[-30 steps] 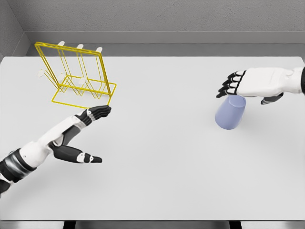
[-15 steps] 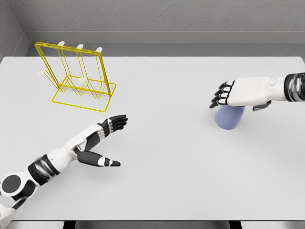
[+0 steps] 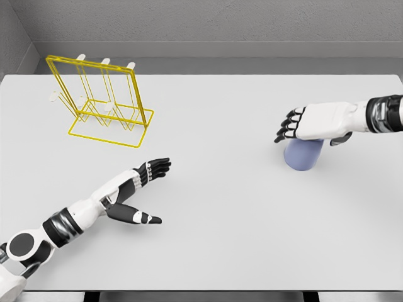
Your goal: Place the cup on the cup holder with both arms
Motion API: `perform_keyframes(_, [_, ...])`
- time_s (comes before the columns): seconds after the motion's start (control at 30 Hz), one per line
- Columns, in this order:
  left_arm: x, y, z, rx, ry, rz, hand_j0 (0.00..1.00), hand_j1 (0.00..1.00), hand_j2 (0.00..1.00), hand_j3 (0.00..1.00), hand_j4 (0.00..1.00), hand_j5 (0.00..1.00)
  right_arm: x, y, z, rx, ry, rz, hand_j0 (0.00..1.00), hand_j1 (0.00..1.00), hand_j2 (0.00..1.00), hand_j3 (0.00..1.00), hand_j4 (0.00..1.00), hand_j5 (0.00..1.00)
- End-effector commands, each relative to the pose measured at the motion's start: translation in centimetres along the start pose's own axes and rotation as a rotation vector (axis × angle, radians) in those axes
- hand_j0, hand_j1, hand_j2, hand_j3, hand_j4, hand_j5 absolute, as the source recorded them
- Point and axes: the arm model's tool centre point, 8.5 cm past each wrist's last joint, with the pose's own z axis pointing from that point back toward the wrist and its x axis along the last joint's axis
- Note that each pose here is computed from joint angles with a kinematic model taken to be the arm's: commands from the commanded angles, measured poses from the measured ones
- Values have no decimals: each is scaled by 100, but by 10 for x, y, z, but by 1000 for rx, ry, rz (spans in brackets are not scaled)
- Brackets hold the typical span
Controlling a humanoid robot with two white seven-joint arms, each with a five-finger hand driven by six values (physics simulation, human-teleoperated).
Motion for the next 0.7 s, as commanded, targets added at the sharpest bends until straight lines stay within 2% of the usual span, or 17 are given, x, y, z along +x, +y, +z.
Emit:
perform_keyframes(0.0, [-1,1,1,3,2,3,100,100,100,100,100,100,1,1,-1,5,-4,-1,99,99,99,99,99,99])
perform_keyframes(0.1, [-1,1,0,3,1,4,100,100,100,100,100,100,1,2,-2,19,4,15,89,89,89,89,89,89])
perform_keyframes(0.17, [-1,1,0,3,2,5,100,100,100,100,100,100,1,5,-1,57,5,15,79,79,79,79,79,79])
perform_keyframes(0.27, [-5,1,0,1,49,15,100,100,100,100,100,100,1,6,-2,62,4,17,78,78,78,78,78,78])
perform_keyframes(0.43, [-2,3,-2,4,43,9,100,100,100,100,100,100,2,7,-2,73,7,26,75,75,75,75,75,75])
perform_keyframes(0.5, [-2,3,-2,4,42,8,100,100,100,100,100,100,1,6,-2,75,7,28,68,68,68,68,68,68])
perform_keyframes(0.67, [-1,3,-5,5,34,11,100,100,100,100,100,100,6,1,-2,65,-3,47,64,64,64,64,64,64])
